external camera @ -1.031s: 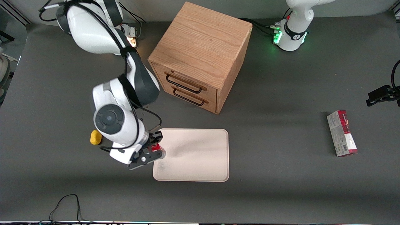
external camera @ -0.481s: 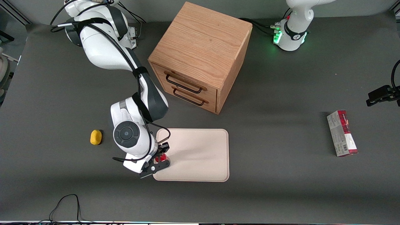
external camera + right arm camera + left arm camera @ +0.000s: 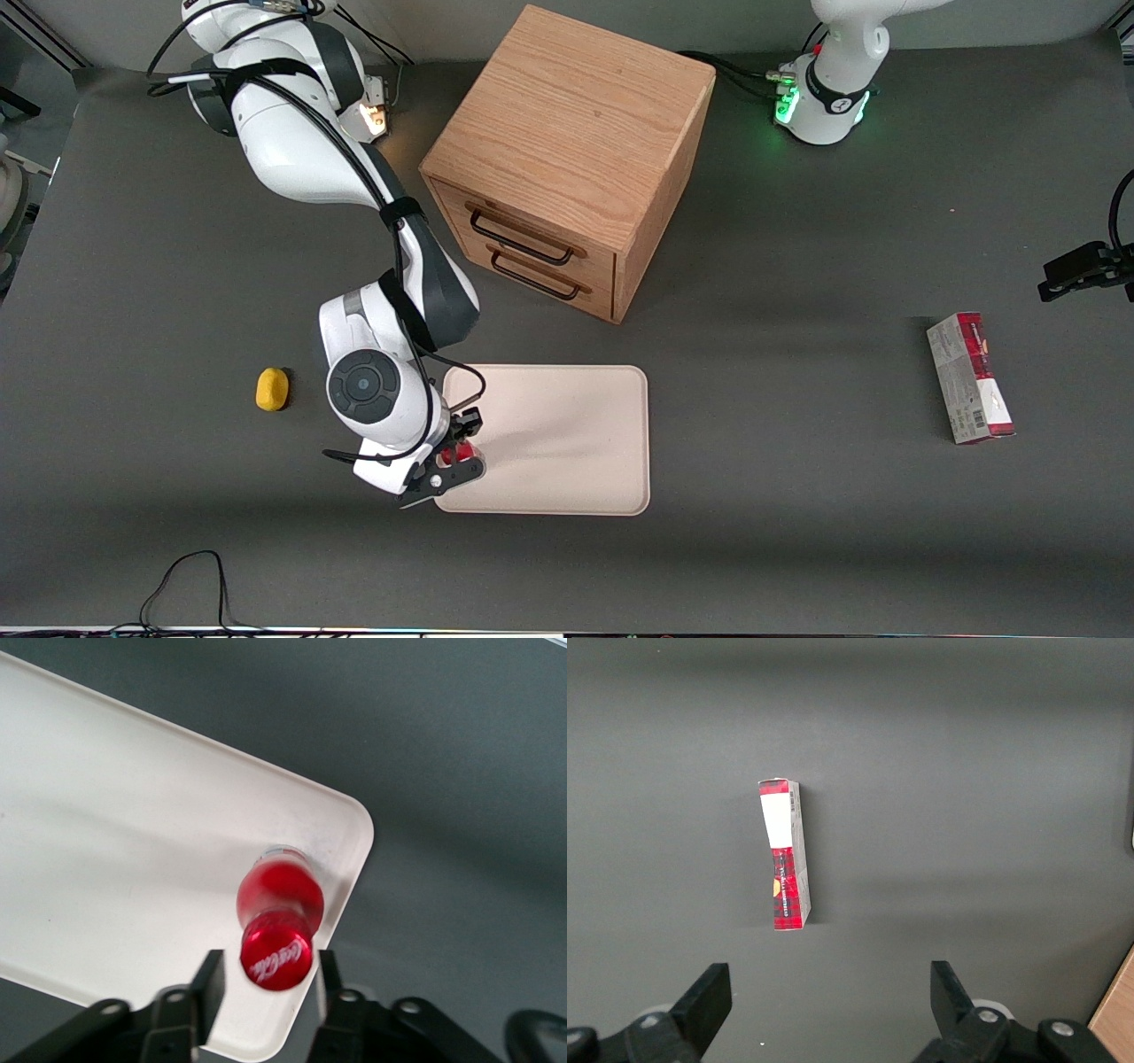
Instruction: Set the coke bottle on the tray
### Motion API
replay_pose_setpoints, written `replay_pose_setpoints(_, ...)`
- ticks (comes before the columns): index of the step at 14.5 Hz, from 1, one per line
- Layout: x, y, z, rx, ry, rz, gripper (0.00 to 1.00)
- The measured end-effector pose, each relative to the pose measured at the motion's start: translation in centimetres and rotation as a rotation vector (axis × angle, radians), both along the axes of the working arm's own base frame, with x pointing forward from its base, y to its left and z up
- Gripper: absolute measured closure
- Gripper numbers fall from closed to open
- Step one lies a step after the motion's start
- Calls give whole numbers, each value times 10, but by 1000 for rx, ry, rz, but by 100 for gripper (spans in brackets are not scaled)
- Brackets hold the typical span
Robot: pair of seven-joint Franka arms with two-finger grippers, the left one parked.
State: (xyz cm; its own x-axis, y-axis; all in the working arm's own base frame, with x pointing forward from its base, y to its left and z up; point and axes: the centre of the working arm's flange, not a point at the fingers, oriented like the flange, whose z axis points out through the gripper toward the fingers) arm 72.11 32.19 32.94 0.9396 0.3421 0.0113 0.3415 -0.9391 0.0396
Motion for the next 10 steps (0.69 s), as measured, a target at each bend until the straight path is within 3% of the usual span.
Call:
replay_pose_setpoints(2,0,1,9,5,-9,1,25)
replay_pose_setpoints(5,-9,-5,48,-2,17,-5,0)
replay_pose_setpoints(10,-50,-33,161,-25,118,-24,0)
